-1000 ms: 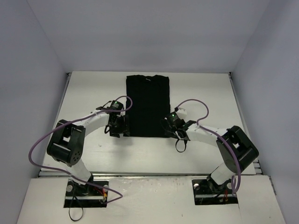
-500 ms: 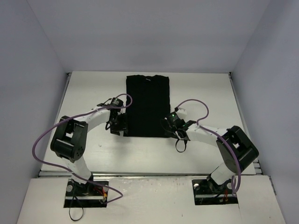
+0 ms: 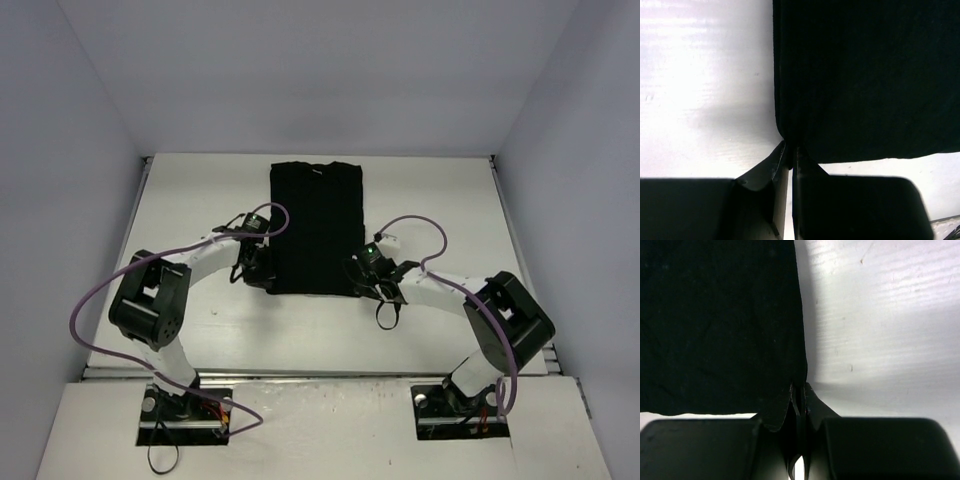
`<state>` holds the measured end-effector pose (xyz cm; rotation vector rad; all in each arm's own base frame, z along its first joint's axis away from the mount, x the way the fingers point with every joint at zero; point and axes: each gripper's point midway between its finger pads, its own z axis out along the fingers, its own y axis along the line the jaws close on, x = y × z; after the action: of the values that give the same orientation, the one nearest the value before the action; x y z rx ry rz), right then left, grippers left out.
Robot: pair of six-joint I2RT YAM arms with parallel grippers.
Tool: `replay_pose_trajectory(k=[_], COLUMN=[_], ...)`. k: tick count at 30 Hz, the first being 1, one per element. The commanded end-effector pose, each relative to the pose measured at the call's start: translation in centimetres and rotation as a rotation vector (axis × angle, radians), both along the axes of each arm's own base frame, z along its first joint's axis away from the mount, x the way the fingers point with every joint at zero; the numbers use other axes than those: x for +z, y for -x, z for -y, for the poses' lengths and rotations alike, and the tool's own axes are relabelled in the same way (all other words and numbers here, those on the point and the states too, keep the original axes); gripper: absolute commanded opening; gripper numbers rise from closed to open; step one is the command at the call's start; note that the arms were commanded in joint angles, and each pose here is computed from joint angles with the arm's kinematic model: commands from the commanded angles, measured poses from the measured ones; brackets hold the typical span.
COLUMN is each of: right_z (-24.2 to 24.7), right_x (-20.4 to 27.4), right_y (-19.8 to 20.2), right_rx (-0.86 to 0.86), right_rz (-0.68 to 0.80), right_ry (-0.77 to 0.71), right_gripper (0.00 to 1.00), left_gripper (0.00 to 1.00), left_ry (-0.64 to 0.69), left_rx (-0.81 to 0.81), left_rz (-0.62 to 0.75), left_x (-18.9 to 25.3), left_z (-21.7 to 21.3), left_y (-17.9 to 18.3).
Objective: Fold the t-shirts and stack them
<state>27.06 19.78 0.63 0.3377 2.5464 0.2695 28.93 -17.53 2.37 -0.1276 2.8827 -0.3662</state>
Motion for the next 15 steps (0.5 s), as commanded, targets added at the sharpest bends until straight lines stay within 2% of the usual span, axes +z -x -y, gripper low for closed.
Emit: replay_pose_trajectory(k=[1,4,15], right_z=[3.6,3.4,3.8], right_x=[-1.9,0.2,6.4], right_y=[6.2,6.9,10.5], right_rx=[0.06,0.09,0.112], right_rz=[-0.19,-0.175,-0.154], right_ry=[0.168,0.184,0.14], right_gripper=[0.0,0.0,0.0], left_gripper=[0.0,0.0,0.0], left_ry=[-0.068,-0.027,0.083], left_rx=[-0.058,-0.072,-0.034], left_rz=[-0.062,-0.053,-0.081], left_x=[1.2,3.4,6.9], left_z=[-1.9,-2.3,-3.2], left_y=[3.5,5.7,12.1])
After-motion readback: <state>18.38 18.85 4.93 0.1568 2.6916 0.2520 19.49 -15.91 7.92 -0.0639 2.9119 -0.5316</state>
